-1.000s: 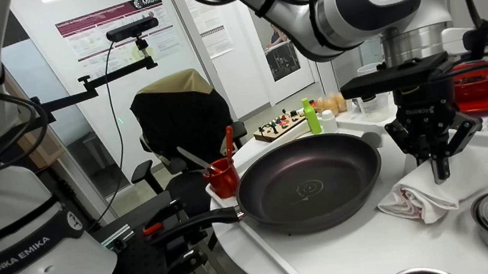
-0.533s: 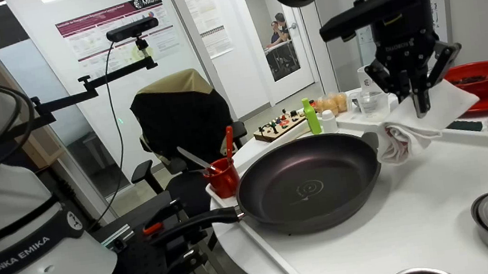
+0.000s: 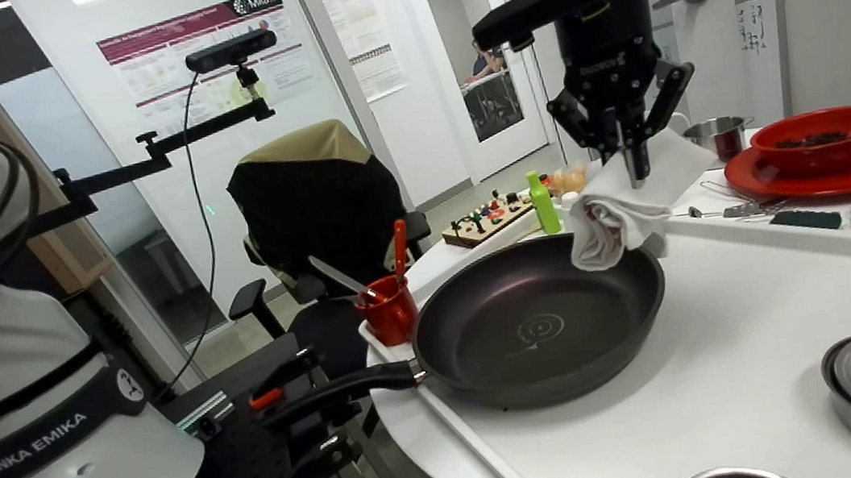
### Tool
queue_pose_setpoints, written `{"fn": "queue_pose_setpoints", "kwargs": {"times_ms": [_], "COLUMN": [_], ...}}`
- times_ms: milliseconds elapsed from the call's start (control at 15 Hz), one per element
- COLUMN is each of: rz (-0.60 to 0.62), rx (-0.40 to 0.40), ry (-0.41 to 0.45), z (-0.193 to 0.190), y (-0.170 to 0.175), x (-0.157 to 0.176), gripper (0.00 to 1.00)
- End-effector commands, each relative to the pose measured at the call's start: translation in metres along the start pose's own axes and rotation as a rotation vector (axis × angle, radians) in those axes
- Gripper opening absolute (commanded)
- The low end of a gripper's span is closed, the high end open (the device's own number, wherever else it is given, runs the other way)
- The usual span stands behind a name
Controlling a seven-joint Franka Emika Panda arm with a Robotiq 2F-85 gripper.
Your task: Pick up the white cloth, wipe the pan and put the white cloth down
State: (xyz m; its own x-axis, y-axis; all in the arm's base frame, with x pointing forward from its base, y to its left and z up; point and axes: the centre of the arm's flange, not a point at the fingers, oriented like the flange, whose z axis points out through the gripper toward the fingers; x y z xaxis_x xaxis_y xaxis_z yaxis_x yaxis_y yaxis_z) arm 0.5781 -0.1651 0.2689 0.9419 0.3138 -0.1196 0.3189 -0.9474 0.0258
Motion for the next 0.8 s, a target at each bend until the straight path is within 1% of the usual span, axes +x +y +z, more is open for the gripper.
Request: {"fn": "queue_pose_setpoints", "kwargs": {"times_ms": [0,200,400,533,733], "rz": [-0.037,-0.034,-0.024,-0.015,0.017], "rx": [0.013,0.014,0.01,0.005,0.001], "ry": [-0.033,-0.051,-0.038,-0.029,-0.025], "z": [0.016,0.04,0.06,0.067,0.072], "y": [-0.035,-0.059,-0.076,-0.081,-0.079], "x": [-0.025,-0.03,-0.029,-0.026,-0.019], "gripper": [0.09,0.09,0.09,0.09,0.09]}}
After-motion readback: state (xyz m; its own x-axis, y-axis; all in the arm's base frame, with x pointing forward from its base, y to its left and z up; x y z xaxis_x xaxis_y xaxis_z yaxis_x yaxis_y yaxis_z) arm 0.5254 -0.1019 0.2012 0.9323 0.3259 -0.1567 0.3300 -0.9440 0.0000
